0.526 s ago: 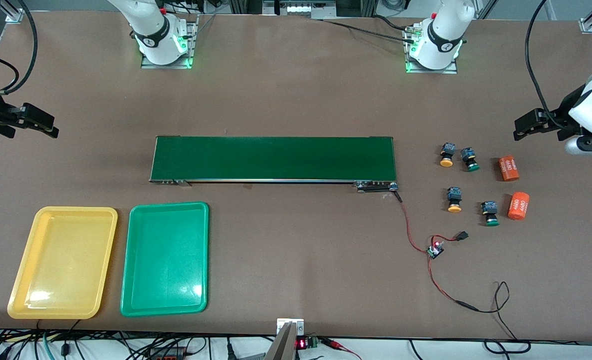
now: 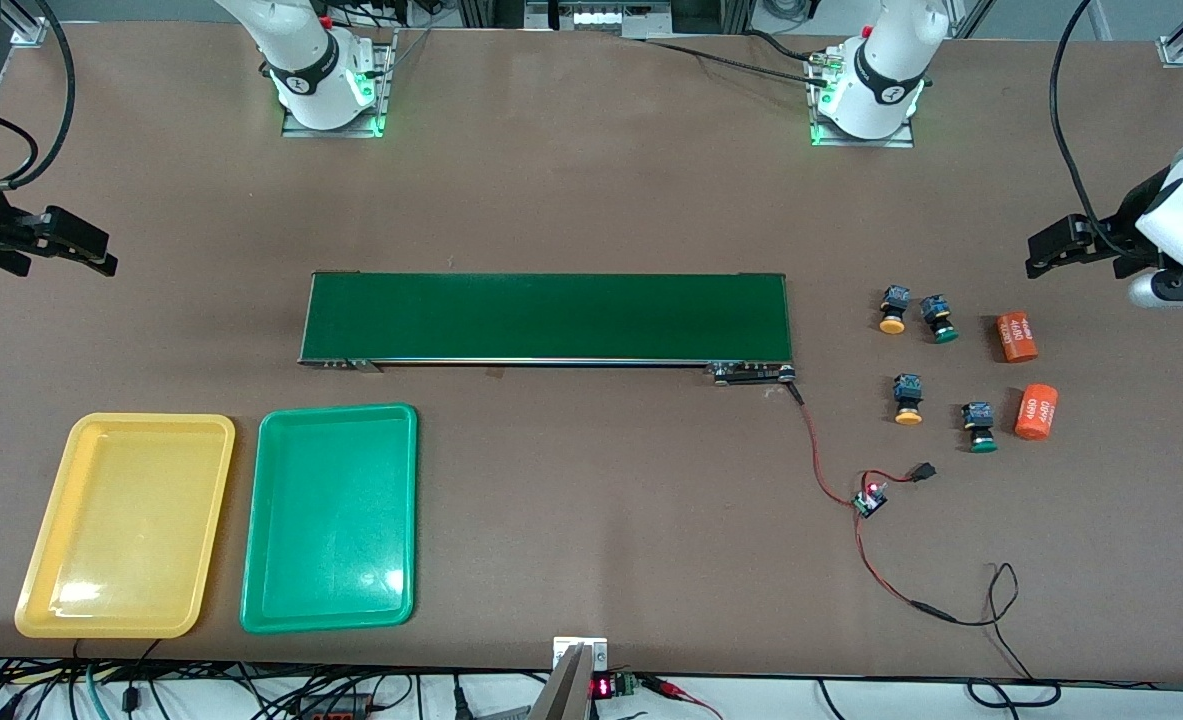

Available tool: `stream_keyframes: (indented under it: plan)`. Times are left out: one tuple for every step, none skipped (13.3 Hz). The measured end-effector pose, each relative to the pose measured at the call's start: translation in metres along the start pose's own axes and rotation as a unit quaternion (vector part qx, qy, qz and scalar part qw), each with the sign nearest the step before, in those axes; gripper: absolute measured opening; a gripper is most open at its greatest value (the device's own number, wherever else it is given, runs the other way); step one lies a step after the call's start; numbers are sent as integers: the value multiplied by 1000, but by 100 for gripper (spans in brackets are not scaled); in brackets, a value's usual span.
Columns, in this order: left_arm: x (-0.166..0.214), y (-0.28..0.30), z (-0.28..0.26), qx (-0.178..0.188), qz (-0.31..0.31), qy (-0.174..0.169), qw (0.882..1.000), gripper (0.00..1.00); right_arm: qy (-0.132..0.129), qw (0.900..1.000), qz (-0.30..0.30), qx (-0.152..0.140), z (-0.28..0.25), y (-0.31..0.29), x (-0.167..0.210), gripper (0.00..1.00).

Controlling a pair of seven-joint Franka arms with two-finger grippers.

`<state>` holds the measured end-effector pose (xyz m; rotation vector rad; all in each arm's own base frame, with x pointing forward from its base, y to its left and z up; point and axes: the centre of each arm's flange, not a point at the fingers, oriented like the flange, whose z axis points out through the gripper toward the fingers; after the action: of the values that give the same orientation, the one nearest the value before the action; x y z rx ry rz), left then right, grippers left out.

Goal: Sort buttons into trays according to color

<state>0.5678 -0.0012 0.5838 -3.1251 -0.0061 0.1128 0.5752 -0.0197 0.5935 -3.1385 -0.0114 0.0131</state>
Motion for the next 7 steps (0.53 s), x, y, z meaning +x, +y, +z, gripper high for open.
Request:
stream_keyframes:
  plan:
    - [0, 0, 0, 0, 0, -1, 1000, 100, 0, 1000, 0, 0, 0, 0, 0, 100]
    - [-1, -1, 1, 0, -1, -4, 1000, 100, -1, 1000, 0, 0, 1, 0, 1, 100]
    - [-2, -3, 2, 0, -3, -9, 1000, 100, -3, 1000, 0, 0, 3, 0, 1, 100]
    - [-2, -8, 3, 0, -7, -15, 1000, 100, -7, 1000, 0, 0, 8, 0, 3, 100]
    - [0, -18, 9, -1, -16, -22, 1000, 100, -19, 1000, 0, 1, 21, 0, 8, 100]
    - [0, -22, 14, -1, -20, -30, 999, 100, -29, 1000, 0, 1, 29, 1, 11, 100]
    - [0, -24, 20, -1, -22, -47, 999, 100, -43, 999, 0, 2, 38, 1, 12, 100]
